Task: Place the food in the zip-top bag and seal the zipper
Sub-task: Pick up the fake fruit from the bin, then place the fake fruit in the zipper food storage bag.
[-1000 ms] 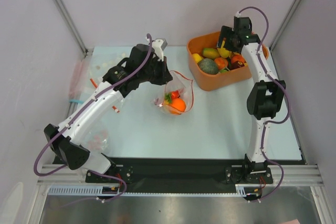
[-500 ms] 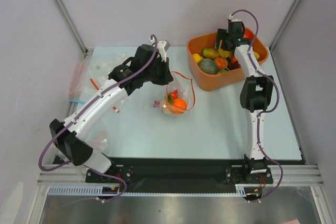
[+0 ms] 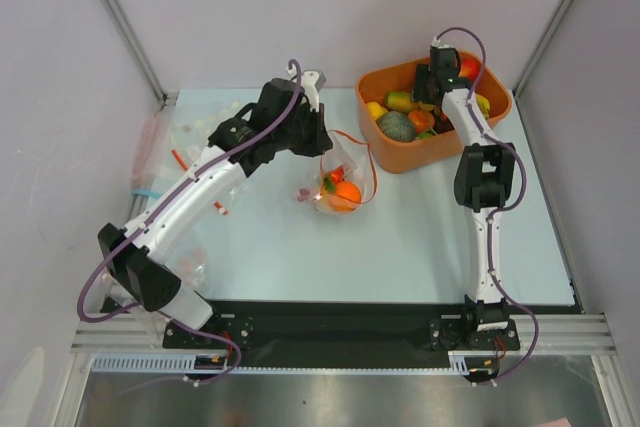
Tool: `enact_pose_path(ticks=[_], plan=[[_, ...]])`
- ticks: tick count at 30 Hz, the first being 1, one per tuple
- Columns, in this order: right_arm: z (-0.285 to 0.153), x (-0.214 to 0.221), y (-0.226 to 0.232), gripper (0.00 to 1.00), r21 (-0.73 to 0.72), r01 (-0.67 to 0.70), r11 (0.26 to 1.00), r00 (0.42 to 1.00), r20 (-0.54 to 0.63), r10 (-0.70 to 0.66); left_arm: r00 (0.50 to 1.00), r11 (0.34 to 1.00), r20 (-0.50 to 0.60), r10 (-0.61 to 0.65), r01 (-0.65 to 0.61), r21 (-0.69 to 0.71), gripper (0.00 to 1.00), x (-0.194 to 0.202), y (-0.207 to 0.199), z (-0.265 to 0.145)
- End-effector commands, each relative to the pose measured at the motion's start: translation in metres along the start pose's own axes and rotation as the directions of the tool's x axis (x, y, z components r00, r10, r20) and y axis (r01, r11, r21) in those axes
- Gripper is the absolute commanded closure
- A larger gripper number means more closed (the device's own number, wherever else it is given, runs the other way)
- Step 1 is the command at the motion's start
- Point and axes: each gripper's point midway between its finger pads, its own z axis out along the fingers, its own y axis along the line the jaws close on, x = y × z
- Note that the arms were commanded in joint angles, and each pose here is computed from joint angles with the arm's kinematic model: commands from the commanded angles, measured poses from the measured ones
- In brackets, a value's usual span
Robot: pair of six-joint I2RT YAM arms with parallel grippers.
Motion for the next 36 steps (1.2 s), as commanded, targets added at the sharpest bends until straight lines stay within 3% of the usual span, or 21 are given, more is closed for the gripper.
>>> enact_pose_path(ticks=[1, 12, 18, 19, 26, 28, 36], plan=[[-0.039, -0.047, 0.003, 0.78, -0.001, -0.009, 1.000, 0.996, 0.093, 0.009, 0.996, 1.000, 0.093, -0.002, 0.000, 0.016, 1.00, -0.031, -0.009, -0.010], [-0.133, -0.067, 0.042, 0.99, -0.162, -0.032, 0.986, 0.996, 0.079, 0.045, 0.995, 0.999, 0.095, -0.012, 0.009, 0.031, 0.99, -0.033, -0.012, -0.012], [-0.214, -0.045, 0.085, 1.00, -0.344, -0.056, 0.937, 0.998, -0.036, 0.046, 0.996, 0.997, 0.078, -0.043, 0.038, 0.073, 1.00, -0.032, -0.021, -0.013], [-0.242, -0.053, 0.092, 1.00, -0.382, -0.046, 0.923, 0.999, -0.010, 0.046, 0.995, 0.996, 0.081, -0.051, 0.045, 0.074, 1.00, -0.033, -0.021, -0.013], [-0.346, -0.006, 0.130, 1.00, -0.555, -0.026, 0.831, 0.999, -0.042, 0.004, 0.996, 0.995, 0.062, -0.069, 0.064, 0.080, 1.00, -0.033, -0.025, -0.012], [-0.360, 0.019, 0.131, 1.00, -0.579, -0.039, 0.814, 0.995, -0.095, -0.019, 0.996, 0.995, 0.063, -0.066, 0.061, 0.078, 1.00, -0.035, -0.025, -0.013], [-0.449, 0.068, 0.153, 1.00, -0.731, -0.067, 0.679, 0.992, -0.120, -0.032, 0.997, 0.996, 0.051, -0.063, 0.060, 0.062, 1.00, -0.035, -0.023, -0.013]])
